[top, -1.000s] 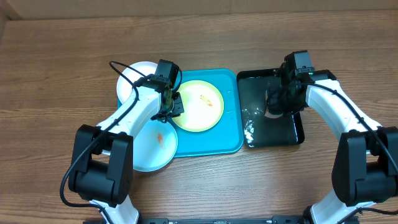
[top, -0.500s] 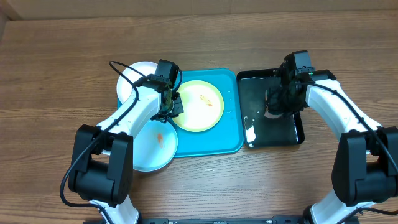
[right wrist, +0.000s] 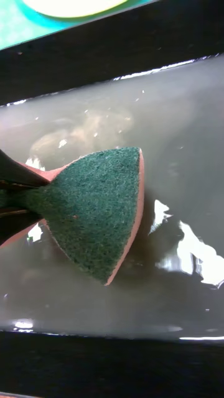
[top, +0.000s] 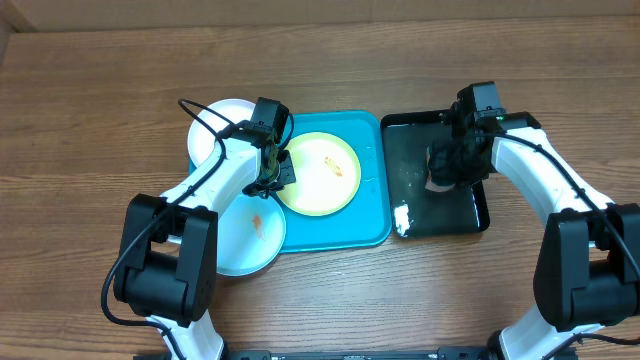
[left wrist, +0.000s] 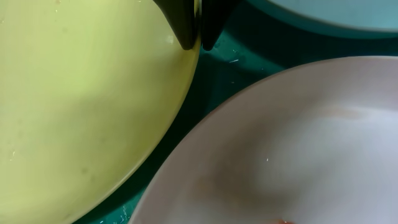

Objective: Clean dirty plates on tray and stack at the side
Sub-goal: 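Grasp the green sponge with the right gripper and dip it in water, then carry the wet sponge with the right gripper to the yellow plate, then scrub the yellow plate with the sponge while the left gripper holds it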

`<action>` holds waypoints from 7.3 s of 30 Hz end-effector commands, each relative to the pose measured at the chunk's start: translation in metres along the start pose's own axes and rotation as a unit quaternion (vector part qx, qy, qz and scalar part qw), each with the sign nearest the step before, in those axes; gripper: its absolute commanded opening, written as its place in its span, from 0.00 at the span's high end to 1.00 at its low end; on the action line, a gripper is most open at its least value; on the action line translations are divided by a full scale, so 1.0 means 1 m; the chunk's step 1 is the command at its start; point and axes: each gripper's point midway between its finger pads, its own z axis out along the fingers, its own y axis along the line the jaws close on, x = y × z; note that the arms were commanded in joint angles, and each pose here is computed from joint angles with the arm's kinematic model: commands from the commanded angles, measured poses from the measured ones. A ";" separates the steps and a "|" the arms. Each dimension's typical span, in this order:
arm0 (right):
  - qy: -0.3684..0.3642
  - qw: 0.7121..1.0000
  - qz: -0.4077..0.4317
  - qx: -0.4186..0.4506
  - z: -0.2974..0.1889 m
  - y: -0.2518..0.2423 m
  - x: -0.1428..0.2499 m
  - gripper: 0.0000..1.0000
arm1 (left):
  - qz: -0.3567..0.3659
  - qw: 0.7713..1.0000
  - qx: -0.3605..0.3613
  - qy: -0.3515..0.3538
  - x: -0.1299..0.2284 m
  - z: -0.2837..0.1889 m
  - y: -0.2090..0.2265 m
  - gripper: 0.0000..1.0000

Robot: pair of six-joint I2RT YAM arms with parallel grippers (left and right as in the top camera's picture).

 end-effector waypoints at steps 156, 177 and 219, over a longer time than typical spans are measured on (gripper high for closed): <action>-0.011 0.984 -0.176 -0.012 -0.012 0.150 -0.011 0.96 | 0.094 0.993 0.072 -0.018 -0.001 0.009 -0.034 0.96; 0.026 0.984 -0.174 0.018 0.051 0.146 -0.004 0.96 | 0.093 0.993 0.072 -0.018 -0.001 0.009 -0.034 0.96; 0.108 0.943 -0.158 -0.272 0.028 0.243 0.017 0.96 | 0.093 0.992 0.083 -0.015 0.000 0.008 -0.038 0.96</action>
